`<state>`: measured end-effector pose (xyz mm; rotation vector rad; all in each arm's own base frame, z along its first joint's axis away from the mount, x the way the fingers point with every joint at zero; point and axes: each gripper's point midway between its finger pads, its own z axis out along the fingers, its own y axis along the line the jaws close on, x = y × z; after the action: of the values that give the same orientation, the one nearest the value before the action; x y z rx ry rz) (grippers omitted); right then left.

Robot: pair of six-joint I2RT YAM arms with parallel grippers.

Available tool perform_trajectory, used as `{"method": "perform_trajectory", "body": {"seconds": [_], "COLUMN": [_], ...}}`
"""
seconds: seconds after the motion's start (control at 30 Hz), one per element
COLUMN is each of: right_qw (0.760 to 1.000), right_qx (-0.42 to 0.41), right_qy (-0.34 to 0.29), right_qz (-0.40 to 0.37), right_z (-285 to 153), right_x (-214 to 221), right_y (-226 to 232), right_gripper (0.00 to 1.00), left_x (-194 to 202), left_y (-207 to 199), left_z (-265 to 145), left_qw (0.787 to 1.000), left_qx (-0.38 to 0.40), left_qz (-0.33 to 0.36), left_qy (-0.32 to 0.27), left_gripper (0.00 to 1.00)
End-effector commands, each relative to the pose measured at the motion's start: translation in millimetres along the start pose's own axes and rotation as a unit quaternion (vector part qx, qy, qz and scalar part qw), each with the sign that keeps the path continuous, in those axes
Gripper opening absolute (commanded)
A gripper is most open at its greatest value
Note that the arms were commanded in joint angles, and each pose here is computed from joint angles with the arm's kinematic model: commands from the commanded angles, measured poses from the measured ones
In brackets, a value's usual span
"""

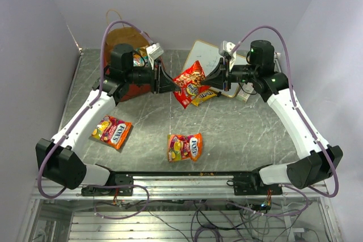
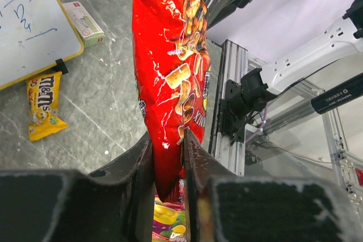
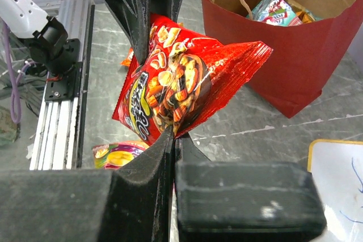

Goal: Place the snacks into the paper bag
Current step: Place the snack in the paper bag.

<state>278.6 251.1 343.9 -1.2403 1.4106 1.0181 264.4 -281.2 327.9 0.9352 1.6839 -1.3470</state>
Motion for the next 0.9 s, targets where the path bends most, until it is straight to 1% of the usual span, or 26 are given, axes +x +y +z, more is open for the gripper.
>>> {"method": "perform_trajectory", "body": {"seconds": [0.0, 0.07, 0.1, 0.13, 0.17, 0.23, 0.3, 0.4, 0.47, 0.6, 0.67, 0.73, 0.8, 0.87], "right_qw": [1.000, 1.000, 1.000, 1.000, 1.000, 1.000, 1.000, 1.000, 1.000, 0.999, 0.998, 0.996, 0.994, 0.990], "right_qx": [-0.008, -0.007, -0.006, -0.005, -0.003, -0.001, 0.004, 0.013, 0.022, 0.039, 0.048, 0.062, 0.087, 0.110], "right_qy": [-0.016, -0.016, -0.016, -0.015, -0.014, -0.012, -0.009, -0.003, 0.001, 0.020, 0.036, 0.054, 0.071, 0.088], "right_qz": [-0.012, -0.009, -0.008, -0.006, -0.005, -0.002, 0.002, 0.006, 0.006, -0.003, -0.009, -0.014, -0.016, -0.019], "right_z": [-2.3, -3.2, -3.9, -4.2, -5.1, -7.2, -9.6, -14.4, -18.5, -23.8, -25.3, -27.5, -31.5, -36.5], "right_x": [-8.2, -5.6, -3.8, -1.4, 0.7, 6.9, 14.0, 23.9, 30.0, 45.9, 57.7, 70.7, 82.3, 95.4], "right_y": [4.4, 3.2, 3.0, 3.0, 2.5, 1.7, 0.8, -0.9, -2.7, -3.8, -5.7, -9.1, -15.3, -20.7], "right_gripper": [0.00, 0.00, 0.03, 0.07, 0.12, 0.29, 0.40, 0.53, 0.59, 0.65, 0.72, 0.77, 0.79, 0.80], "left_x": [-8.0, -7.4, -7.4, -7.7, -7.6, -5.4, -5.0, -6.6, -8.7, -14.7, -17.4, -22.3, -29.8, -42.0], "left_y": [-14.6, -13.9, -14.1, -13.8, -13.6, -11.5, -9.2, -6.9, -3.9, 2.1, 2.7, 1.9, -1.1, -5.7], "left_z": [0.3, -0.8, -1.5, -2.3, -3.4, -5.6, -9.1, -16.3, -22.1, -36.3, -45.7, -55.5, -67.5, -83.3], "left_qw": [0.999, 0.999, 0.999, 0.998, 0.998, 0.998, 0.997, 0.994, 0.992, 0.986, 0.982, 0.977, 0.972, 0.968], "left_qx": [0.026, 0.021, 0.019, 0.016, 0.012, 0.000, -0.013, -0.032, -0.048, -0.083, -0.097, -0.111, -0.125, -0.140], "left_qz": [0.034, 0.042, 0.046, 0.053, 0.057, 0.065, 0.081, 0.102, 0.114, 0.145, 0.162, 0.180, 0.197, 0.208], "left_qy": [-0.010, -0.009, -0.009, -0.008, -0.006, -0.001, 0.004, 0.008, 0.008, 0.012, 0.016, 0.018, 0.015, 0.000], "left_gripper": [0.21, 0.11, 0.08, 0.07, 0.07, 0.07, 0.07, 0.07, 0.07, 0.07, 0.07, 0.07, 0.07, 0.07]}}
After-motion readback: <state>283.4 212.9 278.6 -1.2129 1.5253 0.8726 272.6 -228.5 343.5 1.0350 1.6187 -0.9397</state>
